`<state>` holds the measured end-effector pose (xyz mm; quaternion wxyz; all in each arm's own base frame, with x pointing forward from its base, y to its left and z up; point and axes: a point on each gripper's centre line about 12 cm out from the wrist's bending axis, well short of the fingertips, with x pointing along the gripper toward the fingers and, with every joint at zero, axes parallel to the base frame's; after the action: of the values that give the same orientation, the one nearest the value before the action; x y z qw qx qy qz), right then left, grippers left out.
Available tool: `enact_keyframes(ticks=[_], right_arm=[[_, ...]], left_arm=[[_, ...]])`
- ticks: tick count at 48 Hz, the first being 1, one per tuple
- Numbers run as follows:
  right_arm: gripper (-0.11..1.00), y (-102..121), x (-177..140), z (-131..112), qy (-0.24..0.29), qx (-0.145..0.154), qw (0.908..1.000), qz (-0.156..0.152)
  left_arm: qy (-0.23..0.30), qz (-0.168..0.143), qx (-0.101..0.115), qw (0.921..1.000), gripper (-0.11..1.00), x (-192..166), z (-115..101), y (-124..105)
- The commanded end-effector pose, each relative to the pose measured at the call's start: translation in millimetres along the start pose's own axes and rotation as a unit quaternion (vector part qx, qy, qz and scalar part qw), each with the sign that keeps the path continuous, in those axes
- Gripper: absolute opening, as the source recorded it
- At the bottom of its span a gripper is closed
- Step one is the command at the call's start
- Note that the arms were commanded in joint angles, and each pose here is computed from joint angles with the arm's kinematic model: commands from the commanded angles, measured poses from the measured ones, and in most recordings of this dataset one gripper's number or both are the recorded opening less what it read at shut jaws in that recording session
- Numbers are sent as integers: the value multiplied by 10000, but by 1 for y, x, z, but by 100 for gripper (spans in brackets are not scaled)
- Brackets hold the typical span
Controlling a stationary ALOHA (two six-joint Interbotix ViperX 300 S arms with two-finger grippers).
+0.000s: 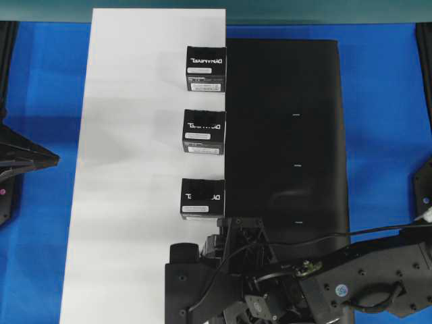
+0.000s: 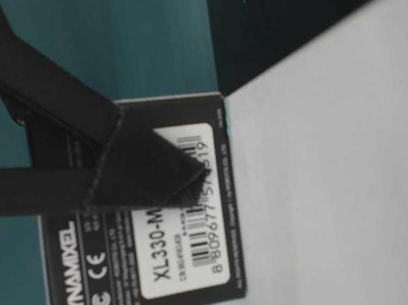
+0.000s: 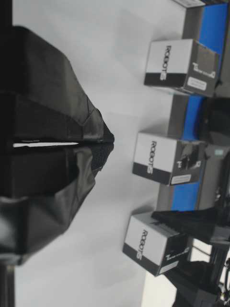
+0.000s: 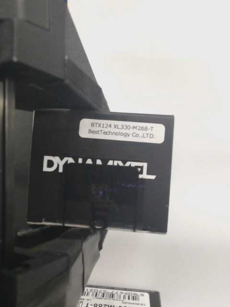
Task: Place the box from the black base onto the white base.
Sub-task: 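Carry the held box left toward the white base, then lower the box onto the white base below the other boxes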
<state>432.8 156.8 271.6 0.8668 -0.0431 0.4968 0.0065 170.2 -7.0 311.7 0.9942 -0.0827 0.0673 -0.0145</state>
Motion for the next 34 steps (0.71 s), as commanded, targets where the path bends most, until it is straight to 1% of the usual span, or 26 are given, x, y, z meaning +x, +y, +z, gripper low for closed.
enact_keyframes(ticks=[1, 20, 22, 26, 29, 31, 34], right_arm=[[50, 0, 7, -2, 75, -6, 10000, -23], [52, -1, 8, -1, 49, 4, 10000, -16], [59, -1, 8, -1, 49, 4, 10000, -16], [82, -2, 8, -1, 61, 14, 10000, -32], [94, -3, 7, -1, 39, -5, 10000, -44], [98, -3, 7, 0, 22, -10, 10000, -43], [98, -4, 7, 1, -1, 18, 10000, -49]], left_arm=[[-131, -6, 5, 9999, -2, -1, 11, -1], [-159, 21, 17, 9999, -2, -1, 12, 0], [-153, 29, 9, 9999, -2, -1, 11, 0], [-160, 28, 9, 9999, -2, -1, 12, 0], [-153, 29, 9, 9999, -2, -1, 11, 0], [-153, 30, 9, 9999, -2, -2, 11, 0], [-130, 34, 16, 9999, -2, -2, 11, 0]])
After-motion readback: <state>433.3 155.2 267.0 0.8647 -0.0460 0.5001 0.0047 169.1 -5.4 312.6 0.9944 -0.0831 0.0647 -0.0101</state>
